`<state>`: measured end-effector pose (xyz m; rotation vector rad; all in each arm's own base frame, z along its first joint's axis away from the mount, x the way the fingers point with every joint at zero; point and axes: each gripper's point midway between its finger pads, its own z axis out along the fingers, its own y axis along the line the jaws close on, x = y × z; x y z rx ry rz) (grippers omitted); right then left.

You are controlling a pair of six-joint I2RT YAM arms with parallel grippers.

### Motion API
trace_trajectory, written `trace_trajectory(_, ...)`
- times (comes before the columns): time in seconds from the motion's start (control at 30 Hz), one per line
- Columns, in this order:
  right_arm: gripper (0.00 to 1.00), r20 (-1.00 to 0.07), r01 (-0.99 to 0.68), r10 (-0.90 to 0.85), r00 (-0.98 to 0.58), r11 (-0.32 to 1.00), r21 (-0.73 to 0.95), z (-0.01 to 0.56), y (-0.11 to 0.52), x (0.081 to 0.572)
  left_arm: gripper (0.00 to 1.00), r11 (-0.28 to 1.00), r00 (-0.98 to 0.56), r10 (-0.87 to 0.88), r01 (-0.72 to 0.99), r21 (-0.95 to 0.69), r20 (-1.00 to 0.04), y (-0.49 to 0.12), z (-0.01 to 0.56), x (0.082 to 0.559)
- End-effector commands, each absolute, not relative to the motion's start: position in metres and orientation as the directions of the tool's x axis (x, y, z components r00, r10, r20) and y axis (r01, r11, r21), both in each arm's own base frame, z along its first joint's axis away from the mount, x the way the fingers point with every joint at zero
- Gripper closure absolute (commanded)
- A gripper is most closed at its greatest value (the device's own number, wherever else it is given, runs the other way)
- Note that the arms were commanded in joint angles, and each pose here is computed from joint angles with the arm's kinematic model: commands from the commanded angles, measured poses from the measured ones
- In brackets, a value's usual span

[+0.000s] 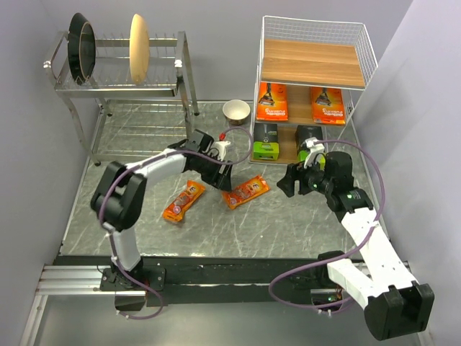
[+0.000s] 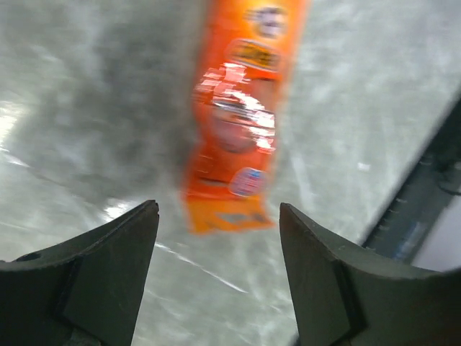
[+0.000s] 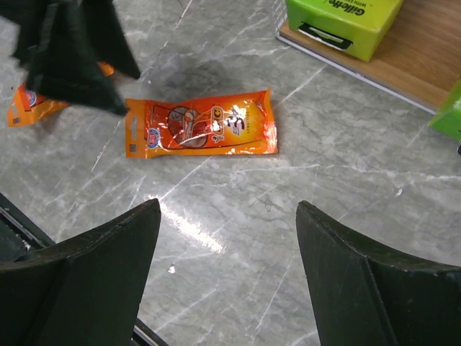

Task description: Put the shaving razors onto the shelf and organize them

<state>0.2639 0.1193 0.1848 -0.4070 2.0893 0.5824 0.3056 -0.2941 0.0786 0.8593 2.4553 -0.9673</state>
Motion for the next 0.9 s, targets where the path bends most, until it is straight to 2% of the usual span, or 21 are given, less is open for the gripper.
trace_trajectory(0.0,0.18,-0.867,-0.494,-0.034,-0.498,0.832,0.252,0.205,0.116,0.264,0.26,0.561,-0.659,0.453,0.734,-0.383,-0.600,-0.290,0.089,0.342)
trace_trajectory(0.13,0.17,-0.866,-0.474,-0.018,-0.499,0.842,0.256,0.203,0.109,0.266,0.27,0.529,-0.688,0.502,0.723,-0.444,-0.523,-0.292,0.067,0.335)
trace_trajectory(0.43,0.17,-0.858,-0.459,-0.008,-0.514,0.848,0.267,0.198,0.105,0.272,0.33,0.456,-0.702,0.562,0.704,-0.545,-0.437,-0.295,0.037,0.300)
trace_trajectory(0.6,0.17,-0.848,-0.453,-0.011,-0.530,0.849,0.272,0.192,0.104,0.273,0.37,0.437,-0.714,0.549,0.689,-0.579,-0.435,-0.303,0.035,0.292)
trace_trajectory(0.7,0.17,-0.847,-0.453,-0.010,-0.532,0.848,0.275,0.190,0.105,0.273,0.43,0.414,-0.714,0.559,0.682,-0.603,-0.423,-0.310,0.033,0.282)
trace_trajectory(0.8,0.17,-0.844,-0.453,-0.013,-0.535,0.848,0.275,0.188,0.104,0.272,0.56,0.386,-0.712,0.568,0.673,-0.631,-0.412,-0.315,0.031,0.274)
trace_trajectory(0.87,0.17,-0.845,-0.448,-0.015,-0.535,0.853,0.268,0.188,0.103,0.272,0.70,0.377,-0.722,0.562,0.658,-0.652,-0.403,-0.317,0.031,0.270)
